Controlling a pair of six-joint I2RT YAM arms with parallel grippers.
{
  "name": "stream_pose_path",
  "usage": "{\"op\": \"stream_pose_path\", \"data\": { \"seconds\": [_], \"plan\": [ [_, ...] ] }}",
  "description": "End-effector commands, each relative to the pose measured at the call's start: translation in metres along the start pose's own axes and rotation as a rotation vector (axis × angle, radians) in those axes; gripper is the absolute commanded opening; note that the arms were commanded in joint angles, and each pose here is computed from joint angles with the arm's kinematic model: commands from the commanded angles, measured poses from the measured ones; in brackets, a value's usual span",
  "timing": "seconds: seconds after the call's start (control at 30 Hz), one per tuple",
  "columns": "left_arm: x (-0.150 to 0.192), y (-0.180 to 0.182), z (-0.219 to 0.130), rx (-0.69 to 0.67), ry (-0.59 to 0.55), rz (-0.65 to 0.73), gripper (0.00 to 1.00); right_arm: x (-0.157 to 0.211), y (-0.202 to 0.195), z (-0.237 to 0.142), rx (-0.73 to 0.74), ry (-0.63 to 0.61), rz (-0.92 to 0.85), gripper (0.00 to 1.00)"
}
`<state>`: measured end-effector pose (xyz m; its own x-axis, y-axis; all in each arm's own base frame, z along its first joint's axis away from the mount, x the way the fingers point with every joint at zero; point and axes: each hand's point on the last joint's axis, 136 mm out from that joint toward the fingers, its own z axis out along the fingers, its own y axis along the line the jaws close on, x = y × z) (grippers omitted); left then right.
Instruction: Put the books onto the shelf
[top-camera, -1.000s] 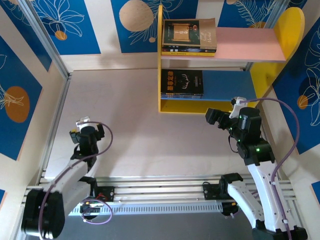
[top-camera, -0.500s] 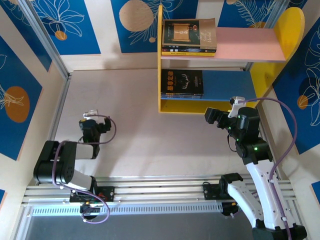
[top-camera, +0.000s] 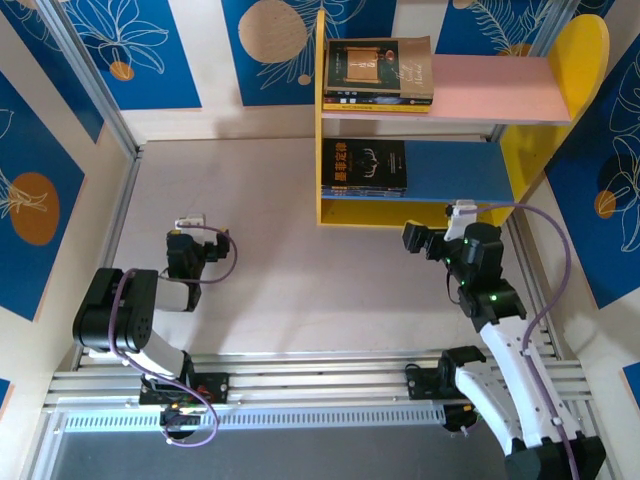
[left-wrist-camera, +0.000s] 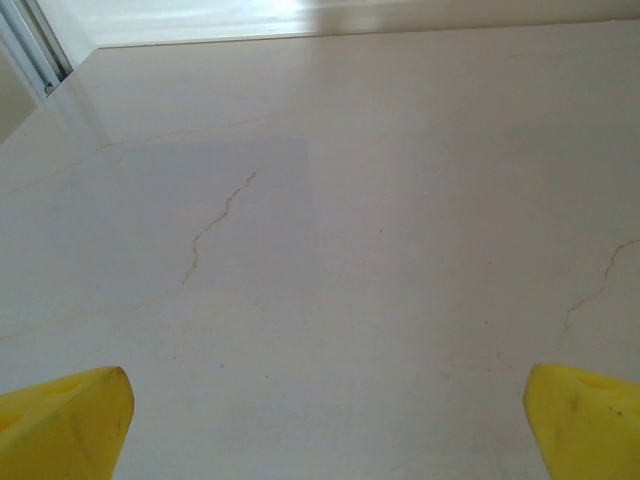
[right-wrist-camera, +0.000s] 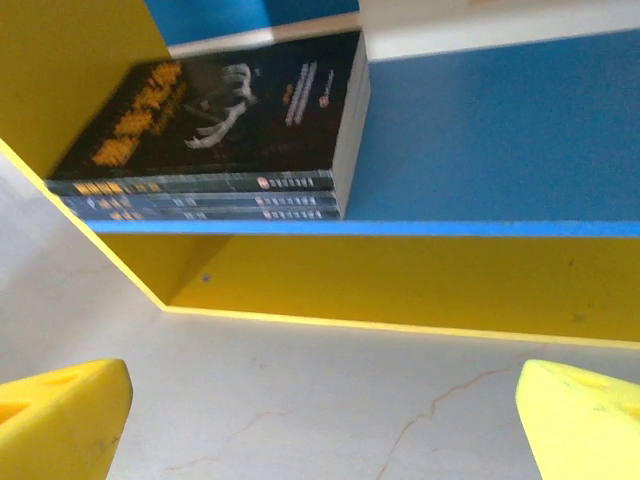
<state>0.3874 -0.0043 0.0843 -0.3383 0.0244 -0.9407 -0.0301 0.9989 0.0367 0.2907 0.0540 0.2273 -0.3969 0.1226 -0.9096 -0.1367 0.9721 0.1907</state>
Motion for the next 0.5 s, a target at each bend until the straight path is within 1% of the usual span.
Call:
{"op": "stream_pose_path", "data": {
  "seconds": [0.0, 0.17, 0.3, 0.47],
  "plan": [
    [-0.012, -0.002, 0.001, 0.018, -0.04, 0.007, 1.0, -0.017, -0.003, 0.011, 0.011, -0.132, -0.092, 0.99],
    [-0.011, -0.001, 0.002, 0.018, -0.037, 0.007, 1.0, -0.004, -0.024, 0.029, 0.065, -0.129, -0.095, 0.99],
    [-0.011, -0.002, 0.002, 0.019, -0.038, 0.008, 1.0, 0.011, -0.032, 0.047, 0.041, -0.143, -0.095, 0.99],
    [-0.011, -0.002, 0.002, 0.022, -0.037, 0.009, 1.0, 0.028, -0.05, 0.069, 0.049, -0.157, -0.075, 0.99]
  ]
}}
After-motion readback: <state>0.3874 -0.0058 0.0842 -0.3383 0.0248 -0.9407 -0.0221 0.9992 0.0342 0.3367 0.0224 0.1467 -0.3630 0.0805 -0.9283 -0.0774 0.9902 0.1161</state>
